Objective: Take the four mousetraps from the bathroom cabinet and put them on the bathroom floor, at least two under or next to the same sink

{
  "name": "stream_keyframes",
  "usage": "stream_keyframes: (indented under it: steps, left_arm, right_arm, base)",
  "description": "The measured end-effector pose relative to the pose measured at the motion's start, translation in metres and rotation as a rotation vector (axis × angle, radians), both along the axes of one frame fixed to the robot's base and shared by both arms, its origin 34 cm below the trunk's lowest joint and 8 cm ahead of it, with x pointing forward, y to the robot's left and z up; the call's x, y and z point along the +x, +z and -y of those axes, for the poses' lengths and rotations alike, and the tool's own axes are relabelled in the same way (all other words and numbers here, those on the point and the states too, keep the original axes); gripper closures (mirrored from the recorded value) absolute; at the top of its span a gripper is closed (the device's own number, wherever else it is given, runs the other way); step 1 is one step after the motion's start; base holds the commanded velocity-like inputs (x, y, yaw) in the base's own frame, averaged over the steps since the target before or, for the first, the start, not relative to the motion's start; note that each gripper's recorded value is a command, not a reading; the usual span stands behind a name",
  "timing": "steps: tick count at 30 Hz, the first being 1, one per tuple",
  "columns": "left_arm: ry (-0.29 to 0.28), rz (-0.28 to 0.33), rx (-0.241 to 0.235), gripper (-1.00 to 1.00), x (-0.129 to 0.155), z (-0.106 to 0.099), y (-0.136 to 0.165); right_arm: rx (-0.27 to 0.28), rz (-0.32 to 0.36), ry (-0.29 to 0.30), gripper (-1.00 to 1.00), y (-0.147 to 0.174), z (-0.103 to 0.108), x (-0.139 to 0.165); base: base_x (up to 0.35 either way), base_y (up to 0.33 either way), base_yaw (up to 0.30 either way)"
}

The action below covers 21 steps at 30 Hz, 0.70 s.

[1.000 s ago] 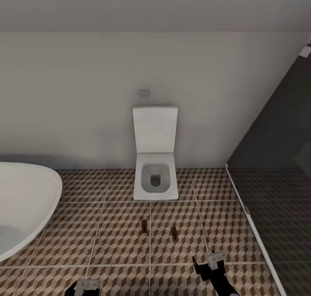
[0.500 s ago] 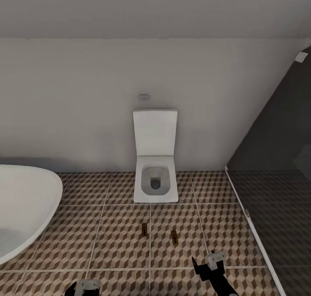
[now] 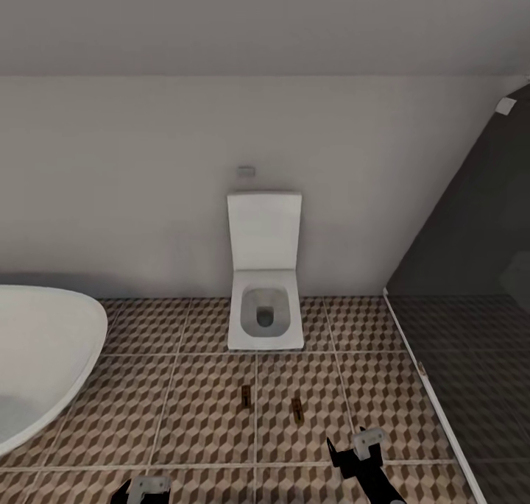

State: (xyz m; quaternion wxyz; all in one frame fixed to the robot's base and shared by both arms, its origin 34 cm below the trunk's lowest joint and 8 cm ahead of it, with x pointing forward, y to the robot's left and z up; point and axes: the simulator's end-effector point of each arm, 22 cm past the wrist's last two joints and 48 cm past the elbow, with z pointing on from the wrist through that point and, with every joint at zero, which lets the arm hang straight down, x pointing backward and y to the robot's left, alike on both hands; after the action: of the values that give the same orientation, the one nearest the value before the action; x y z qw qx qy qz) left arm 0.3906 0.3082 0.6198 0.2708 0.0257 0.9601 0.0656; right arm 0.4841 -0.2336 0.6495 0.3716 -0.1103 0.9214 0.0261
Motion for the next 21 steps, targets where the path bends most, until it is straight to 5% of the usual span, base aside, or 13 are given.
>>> stream_keyframes:
  steps: [21]
  left_arm:
    - [0.0,0.032,-0.001,-1.0,0.012,0.001,0.009]
  right_arm:
    - [0.002,0.031,0.001,-1.0,0.012,-0.001,0.011]
  base:
    - [0.0,0.0,0.0]
